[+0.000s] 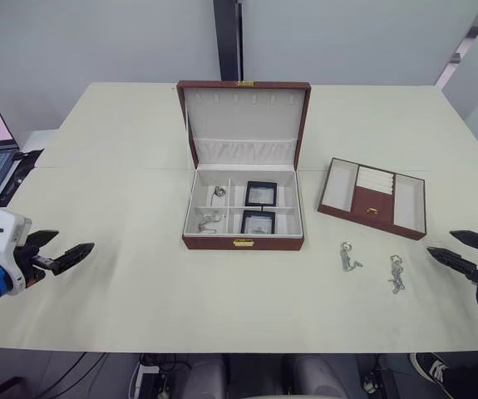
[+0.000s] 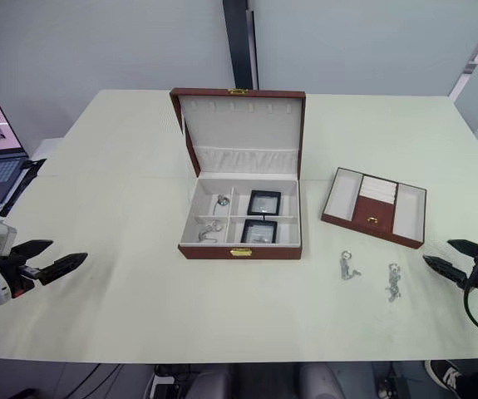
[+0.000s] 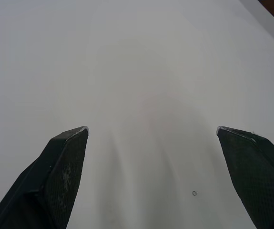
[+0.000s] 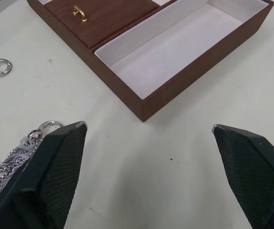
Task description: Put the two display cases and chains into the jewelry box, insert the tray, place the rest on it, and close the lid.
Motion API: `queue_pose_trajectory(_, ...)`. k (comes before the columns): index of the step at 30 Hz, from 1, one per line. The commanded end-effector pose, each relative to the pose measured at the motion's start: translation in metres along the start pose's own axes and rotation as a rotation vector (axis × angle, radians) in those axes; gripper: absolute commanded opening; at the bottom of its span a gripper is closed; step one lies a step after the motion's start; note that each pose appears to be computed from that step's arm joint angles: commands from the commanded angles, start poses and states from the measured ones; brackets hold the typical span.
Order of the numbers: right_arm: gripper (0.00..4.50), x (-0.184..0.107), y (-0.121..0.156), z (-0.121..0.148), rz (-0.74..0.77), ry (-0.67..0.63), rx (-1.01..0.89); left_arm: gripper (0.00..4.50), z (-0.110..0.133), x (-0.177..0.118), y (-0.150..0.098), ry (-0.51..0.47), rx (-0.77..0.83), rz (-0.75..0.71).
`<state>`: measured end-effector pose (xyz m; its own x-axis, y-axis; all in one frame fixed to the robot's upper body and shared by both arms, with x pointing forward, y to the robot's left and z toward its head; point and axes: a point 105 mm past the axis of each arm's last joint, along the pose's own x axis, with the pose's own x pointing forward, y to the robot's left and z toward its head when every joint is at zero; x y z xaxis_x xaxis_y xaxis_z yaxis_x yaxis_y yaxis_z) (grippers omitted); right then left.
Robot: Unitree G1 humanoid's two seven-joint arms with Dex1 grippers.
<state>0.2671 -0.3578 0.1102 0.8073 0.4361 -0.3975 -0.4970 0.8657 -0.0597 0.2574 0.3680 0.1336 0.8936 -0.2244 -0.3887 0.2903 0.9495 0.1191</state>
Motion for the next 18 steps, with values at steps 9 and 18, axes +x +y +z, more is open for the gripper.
queue_pose_trajectory(9, 4.5, -0.003, -0.006, 0.014, -0.01, -0.032, -0.044, 4.48, 0.008, -0.003, 0.002, -0.043, 0.009, 0.02)
queue_pose_trajectory(18, 4.5, 0.003, 0.007, 0.035, 0.07, -0.054, -0.086, 4.48, 0.026, 0.011, -0.033, -0.108, 0.042, -0.119)
